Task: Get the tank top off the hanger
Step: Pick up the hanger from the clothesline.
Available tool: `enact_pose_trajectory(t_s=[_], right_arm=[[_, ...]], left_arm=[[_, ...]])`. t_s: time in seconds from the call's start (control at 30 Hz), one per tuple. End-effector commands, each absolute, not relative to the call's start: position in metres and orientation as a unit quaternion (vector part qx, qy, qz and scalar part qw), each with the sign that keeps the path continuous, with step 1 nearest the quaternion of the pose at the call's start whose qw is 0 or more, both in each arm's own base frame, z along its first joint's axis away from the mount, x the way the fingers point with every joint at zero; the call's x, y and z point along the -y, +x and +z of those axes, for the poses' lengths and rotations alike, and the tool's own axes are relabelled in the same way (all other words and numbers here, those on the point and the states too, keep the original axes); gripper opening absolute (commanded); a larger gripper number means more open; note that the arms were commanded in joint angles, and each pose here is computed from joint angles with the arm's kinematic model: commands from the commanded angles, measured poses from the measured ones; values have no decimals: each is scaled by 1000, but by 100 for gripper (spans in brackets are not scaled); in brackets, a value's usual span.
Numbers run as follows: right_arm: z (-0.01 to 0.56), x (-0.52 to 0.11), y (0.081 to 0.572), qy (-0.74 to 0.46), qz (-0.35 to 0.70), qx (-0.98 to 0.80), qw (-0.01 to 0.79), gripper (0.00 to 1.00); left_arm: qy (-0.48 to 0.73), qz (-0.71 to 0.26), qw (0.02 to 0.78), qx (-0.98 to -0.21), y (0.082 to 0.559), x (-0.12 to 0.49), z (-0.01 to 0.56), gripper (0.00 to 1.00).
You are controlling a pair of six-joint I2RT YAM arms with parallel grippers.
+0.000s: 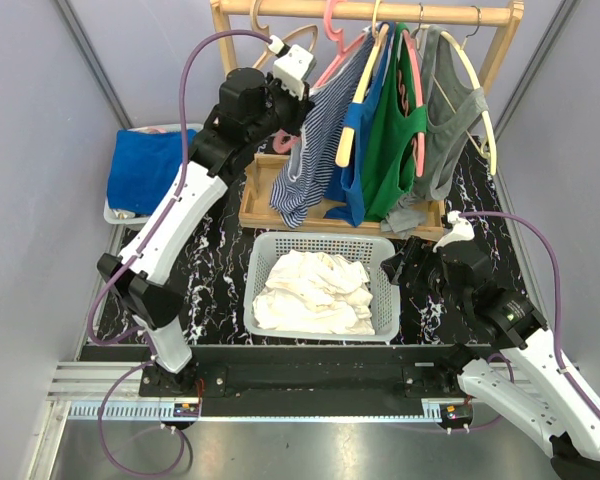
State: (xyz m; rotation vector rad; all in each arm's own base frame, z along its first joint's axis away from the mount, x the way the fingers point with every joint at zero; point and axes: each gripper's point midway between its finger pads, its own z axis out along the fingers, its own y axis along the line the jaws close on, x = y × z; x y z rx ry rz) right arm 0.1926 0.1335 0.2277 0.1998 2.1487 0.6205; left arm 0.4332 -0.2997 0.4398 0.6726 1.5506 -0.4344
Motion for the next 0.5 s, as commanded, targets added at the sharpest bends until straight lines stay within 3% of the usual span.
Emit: enact_pose_trajectory(t_s=[0.0,0.07,0.47], right_arm=[[234,-134,193,85,256,-856,442,82],[233,-134,193,83,256,-857,440,82],[231,-135,191,84,261,-857,436,82]], left_arm=[[300,-177,652,-674,439,301,442,6],[295,-172,660,-669,441,299,451,0],[234,-102,777,-575,423,251,562,0]])
